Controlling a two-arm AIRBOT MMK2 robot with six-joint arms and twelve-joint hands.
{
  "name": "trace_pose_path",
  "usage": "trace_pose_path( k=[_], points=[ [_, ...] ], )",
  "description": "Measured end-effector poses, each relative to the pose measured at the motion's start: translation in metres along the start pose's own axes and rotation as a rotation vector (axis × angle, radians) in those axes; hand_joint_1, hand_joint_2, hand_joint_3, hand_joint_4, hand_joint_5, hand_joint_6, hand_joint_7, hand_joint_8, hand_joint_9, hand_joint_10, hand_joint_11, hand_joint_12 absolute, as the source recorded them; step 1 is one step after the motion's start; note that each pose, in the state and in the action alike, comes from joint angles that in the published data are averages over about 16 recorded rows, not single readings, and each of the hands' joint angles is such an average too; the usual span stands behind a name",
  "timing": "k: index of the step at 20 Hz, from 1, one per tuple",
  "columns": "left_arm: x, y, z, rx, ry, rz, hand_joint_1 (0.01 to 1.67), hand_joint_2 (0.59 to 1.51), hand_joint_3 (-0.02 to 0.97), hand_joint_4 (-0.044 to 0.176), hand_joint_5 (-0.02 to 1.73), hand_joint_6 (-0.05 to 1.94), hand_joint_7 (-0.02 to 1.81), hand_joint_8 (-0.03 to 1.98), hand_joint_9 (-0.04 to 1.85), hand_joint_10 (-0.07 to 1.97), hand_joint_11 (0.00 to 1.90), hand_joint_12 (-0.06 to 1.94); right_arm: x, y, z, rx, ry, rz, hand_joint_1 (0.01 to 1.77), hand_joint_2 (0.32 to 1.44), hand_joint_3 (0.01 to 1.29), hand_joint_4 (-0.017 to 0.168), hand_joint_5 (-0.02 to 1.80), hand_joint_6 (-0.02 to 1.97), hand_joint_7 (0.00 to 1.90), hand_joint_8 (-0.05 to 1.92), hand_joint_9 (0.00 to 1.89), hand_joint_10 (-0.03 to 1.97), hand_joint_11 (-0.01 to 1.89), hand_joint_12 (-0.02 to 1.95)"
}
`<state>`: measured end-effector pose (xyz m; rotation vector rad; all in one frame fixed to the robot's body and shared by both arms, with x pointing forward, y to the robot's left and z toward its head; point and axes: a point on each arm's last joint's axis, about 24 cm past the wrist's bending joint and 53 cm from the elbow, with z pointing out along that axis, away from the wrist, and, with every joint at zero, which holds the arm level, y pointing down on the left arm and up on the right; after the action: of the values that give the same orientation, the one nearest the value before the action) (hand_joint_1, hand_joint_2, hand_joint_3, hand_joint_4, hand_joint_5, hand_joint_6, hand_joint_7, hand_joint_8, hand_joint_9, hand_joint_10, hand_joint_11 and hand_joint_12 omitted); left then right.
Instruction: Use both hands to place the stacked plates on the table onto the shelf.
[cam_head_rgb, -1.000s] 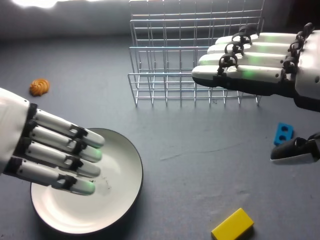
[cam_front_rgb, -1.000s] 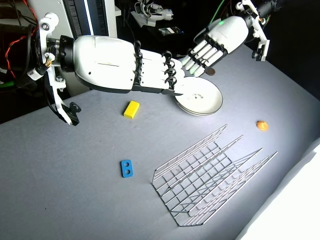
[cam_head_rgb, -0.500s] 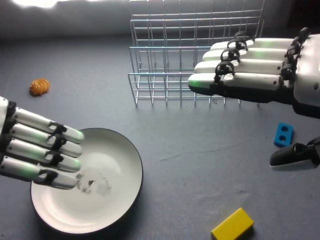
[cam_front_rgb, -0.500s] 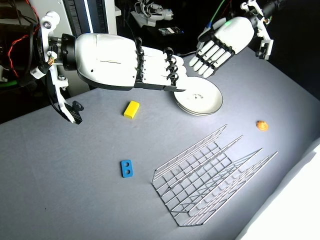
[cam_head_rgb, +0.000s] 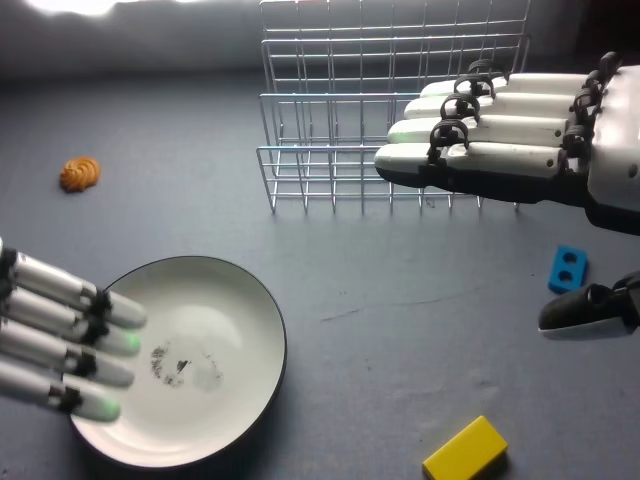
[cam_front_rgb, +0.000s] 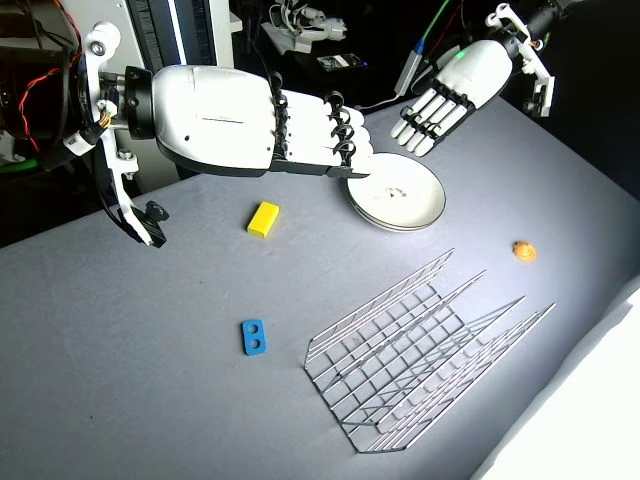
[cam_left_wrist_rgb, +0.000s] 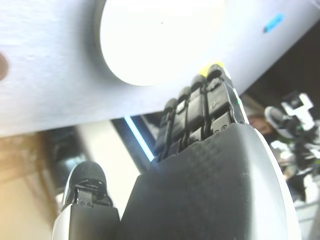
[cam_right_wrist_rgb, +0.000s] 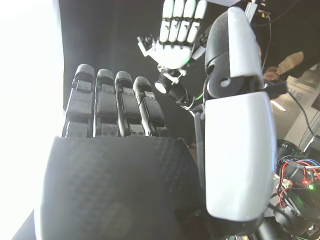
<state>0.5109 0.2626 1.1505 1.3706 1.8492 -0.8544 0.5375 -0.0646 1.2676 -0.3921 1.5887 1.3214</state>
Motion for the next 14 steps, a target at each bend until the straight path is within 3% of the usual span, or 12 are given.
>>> trace_pose_path(
  k=[7,14],
  points=[
    [0.015,0.011,0.012,-0.018,0.037,-0.009,0.01,1.146,0.024,0.001,0.01,-0.02,0.01,-0.01,0.02,0.0,0.02,-0.01,0.001,0.001,0.0,-0.004,0.003,-0.003,1.09,0.96,0.02,-0.003,0.02,0.02,0.02,0.02,0.01,0.01,0.02,0.05],
    [0.025,0.035,0.014,-0.106,0.058,-0.046,0.01,1.148,0.023,0.001,0.02,-0.02,0.01,-0.01,0.02,0.0,0.02,-0.01,0.002,0.002,0.001,-0.008,0.005,-0.006,1.08,0.95,0.02,-0.003,0.02,0.02,0.02,0.02,0.01,0.01,0.02,0.02]
  ],
)
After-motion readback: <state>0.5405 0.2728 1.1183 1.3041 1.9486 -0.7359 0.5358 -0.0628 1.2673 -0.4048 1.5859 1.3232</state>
